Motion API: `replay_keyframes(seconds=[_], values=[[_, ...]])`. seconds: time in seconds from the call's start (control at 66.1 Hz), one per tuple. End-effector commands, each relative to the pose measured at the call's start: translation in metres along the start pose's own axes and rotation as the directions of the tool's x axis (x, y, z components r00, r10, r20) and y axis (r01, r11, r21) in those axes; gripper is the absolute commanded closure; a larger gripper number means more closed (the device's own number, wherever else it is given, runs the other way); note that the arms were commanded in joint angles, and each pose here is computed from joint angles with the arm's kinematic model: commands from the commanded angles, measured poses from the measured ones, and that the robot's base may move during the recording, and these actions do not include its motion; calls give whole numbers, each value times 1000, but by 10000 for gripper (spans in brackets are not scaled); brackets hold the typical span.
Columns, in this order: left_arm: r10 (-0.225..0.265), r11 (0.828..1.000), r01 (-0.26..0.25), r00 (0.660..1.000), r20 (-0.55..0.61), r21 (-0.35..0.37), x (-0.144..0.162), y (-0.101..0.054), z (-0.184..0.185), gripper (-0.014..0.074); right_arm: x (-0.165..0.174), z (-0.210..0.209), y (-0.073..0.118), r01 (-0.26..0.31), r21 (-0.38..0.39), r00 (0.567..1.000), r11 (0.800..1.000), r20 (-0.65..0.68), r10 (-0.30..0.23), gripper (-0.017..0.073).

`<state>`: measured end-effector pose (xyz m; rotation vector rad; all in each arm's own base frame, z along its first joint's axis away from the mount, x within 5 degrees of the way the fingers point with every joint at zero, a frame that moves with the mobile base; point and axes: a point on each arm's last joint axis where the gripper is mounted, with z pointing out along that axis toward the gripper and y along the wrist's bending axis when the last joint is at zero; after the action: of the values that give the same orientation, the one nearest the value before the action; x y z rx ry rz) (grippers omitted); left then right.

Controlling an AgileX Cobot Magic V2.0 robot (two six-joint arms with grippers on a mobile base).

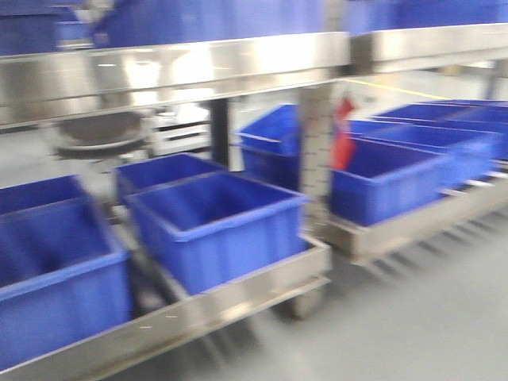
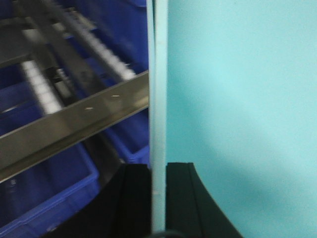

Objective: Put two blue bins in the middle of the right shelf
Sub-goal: 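Drive the base backward and turn away from the shelf holding the bin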

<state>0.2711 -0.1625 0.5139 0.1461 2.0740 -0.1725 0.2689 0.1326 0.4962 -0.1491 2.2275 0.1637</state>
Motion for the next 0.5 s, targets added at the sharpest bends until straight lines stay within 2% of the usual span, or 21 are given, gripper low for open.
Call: replay_keyframes(seconds=[0.0, 0.484], values=[[-52, 990, 38, 993, 102, 136, -11, -12, -11, 704, -20, -17, 14, 9, -155, 972, 988, 232, 27, 724], [-52, 990, 38, 993, 102, 136, -11, -12, -11, 704, -20, -17, 14, 9, -155, 972, 988, 232, 27, 724]])
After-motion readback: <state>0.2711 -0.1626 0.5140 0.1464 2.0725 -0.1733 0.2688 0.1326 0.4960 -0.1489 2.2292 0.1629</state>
